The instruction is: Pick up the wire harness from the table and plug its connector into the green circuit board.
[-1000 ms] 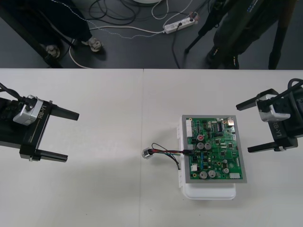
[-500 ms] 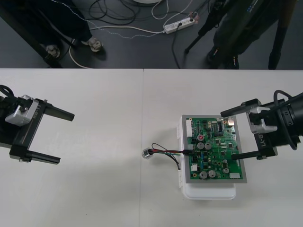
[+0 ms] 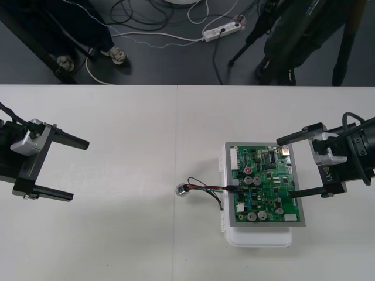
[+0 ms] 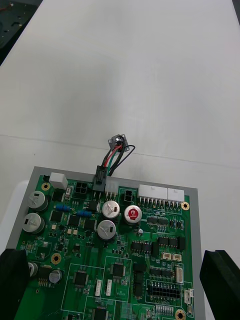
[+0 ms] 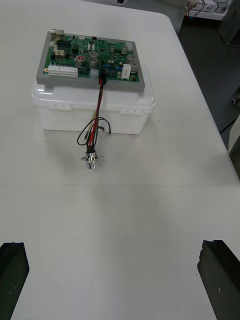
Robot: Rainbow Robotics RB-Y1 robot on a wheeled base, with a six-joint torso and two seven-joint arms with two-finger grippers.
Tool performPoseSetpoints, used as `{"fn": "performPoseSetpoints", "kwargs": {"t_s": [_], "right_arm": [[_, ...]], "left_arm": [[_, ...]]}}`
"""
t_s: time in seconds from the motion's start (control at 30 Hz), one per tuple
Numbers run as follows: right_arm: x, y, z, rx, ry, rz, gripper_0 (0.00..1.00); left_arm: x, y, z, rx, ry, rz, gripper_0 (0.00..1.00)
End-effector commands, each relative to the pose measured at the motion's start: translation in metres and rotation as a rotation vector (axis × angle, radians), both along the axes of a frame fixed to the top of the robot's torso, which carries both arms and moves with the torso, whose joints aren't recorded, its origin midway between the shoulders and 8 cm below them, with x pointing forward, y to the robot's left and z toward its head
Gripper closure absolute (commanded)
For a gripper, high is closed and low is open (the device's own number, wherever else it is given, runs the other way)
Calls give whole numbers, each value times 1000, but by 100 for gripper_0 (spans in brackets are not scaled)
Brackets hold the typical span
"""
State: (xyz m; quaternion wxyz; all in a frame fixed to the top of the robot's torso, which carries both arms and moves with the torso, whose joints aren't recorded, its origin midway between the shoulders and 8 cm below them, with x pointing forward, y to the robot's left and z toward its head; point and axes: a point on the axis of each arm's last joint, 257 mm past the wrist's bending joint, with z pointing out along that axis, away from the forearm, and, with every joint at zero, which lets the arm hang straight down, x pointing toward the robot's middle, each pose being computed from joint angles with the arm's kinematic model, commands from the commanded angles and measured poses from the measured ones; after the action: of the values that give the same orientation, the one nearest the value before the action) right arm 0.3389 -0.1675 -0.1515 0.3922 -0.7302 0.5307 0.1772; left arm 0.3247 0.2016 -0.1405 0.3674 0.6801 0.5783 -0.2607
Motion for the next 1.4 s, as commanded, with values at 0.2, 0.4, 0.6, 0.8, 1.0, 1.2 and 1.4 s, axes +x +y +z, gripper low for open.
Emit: {"fn": "performPoseSetpoints", "kwargs": {"t_s": [0.2, 0.4, 0.6, 0.8, 1.0, 1.2, 1.4], "right_arm": [[-5, -21, 2, -62, 11, -41, 0], [-7, -23, -2, -70, 69, -102, 0], [-8, -22, -2, -92, 57, -109, 0], [-8, -22, -2, -91, 56, -109, 0], [-8, -22, -3, -91, 60, -111, 0], [-9, -23, -4, -91, 66, -114, 0], [-9, -24, -5, -91, 67, -117, 0]], "left_arm": [[6, 12, 5, 6, 15, 47, 0], [6, 11, 5, 5, 14, 45, 0], [6, 11, 5, 5, 14, 45, 0], [6, 11, 5, 5, 14, 45, 0], [6, 11, 5, 5, 14, 45, 0], [6, 11, 5, 5, 14, 45, 0], [6, 11, 5, 5, 14, 45, 0]]}}
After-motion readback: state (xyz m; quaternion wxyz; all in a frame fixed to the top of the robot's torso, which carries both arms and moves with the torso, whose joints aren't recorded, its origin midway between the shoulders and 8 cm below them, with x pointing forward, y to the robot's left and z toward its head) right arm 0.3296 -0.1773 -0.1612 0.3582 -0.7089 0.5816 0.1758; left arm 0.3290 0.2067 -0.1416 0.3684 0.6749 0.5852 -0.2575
